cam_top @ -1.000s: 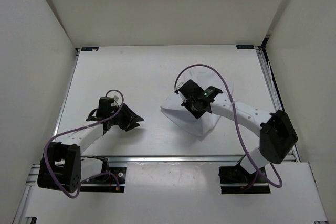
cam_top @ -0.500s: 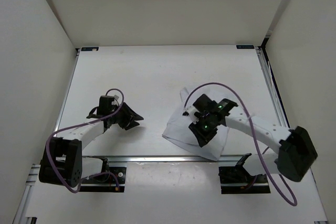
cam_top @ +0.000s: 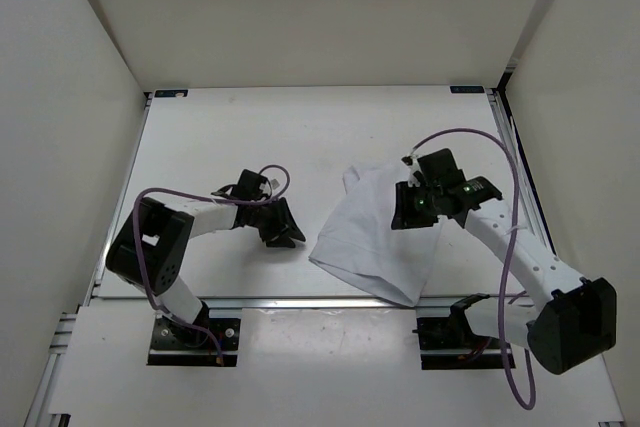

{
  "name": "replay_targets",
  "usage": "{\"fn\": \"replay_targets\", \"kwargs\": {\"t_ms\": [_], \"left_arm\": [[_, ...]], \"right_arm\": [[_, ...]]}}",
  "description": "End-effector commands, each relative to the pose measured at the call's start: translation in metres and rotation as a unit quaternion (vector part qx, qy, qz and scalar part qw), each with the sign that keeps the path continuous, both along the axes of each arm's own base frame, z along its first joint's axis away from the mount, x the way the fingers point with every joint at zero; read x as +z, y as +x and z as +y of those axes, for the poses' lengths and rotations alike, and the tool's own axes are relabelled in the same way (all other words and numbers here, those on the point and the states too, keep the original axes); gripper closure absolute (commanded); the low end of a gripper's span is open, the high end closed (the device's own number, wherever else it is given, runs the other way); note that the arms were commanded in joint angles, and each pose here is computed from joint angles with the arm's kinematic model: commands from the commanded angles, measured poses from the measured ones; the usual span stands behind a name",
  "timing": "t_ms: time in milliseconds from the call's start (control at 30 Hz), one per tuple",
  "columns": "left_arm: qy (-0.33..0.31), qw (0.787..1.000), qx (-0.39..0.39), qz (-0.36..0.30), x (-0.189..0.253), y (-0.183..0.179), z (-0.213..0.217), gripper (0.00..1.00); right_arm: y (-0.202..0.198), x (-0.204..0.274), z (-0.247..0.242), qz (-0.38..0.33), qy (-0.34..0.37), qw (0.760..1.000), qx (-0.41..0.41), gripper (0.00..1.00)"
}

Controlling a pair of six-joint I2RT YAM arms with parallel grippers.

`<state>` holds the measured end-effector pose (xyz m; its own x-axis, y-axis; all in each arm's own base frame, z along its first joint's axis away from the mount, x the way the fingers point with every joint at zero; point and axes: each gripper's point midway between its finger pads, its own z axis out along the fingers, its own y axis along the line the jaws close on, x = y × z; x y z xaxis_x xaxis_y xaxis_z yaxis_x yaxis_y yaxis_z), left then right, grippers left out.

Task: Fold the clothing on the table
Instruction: Flatten the skirt out

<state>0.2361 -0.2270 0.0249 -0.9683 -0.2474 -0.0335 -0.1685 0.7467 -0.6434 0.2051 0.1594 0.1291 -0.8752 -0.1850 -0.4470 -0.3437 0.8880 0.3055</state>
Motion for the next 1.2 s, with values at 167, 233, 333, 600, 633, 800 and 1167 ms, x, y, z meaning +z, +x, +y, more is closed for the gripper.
{"fn": "replay_targets", "kwargs": {"t_ms": [167, 233, 333, 600, 633, 800, 1167], "left_arm": [[-0.026, 0.998, -0.051, -0.01, -0.008, -0.015, -0.018, 0.46], [-0.037, 0.998, -0.052, -0.017, -0.003, -0.011, -0.024, 0.45], [-0.04, 0.997, -0.058, -0.01, -0.003, -0.016, -0.029, 0.45], [-0.039, 0.995, -0.091, 0.008, -0.016, -0.033, -0.051, 0.52], [-0.046, 0.995, -0.091, 0.003, -0.013, -0.031, -0.054, 0.57], [-0.044, 0.996, -0.083, 0.01, -0.022, -0.022, -0.055, 1.0], [0.024, 0.997, 0.041, -0.056, 0.0, 0.065, 0.024, 1.0]], "right_arm": [[0.001, -0.023, -0.043, 0.065, 0.015, 0.98, -0.188, 0.62], [-0.001, -0.027, -0.047, 0.066, -0.001, 0.98, -0.188, 0.62], [-0.009, -0.036, -0.05, 0.086, -0.027, 0.978, -0.187, 0.62], [-0.014, -0.039, -0.062, 0.097, -0.061, 0.971, -0.208, 0.63], [-0.015, -0.04, -0.064, 0.098, -0.064, 0.97, -0.212, 0.63], [-0.023, -0.042, -0.069, 0.114, -0.065, 0.964, -0.232, 0.63], [-0.031, -0.061, -0.044, 0.204, 0.025, 0.949, -0.241, 0.59]]}}
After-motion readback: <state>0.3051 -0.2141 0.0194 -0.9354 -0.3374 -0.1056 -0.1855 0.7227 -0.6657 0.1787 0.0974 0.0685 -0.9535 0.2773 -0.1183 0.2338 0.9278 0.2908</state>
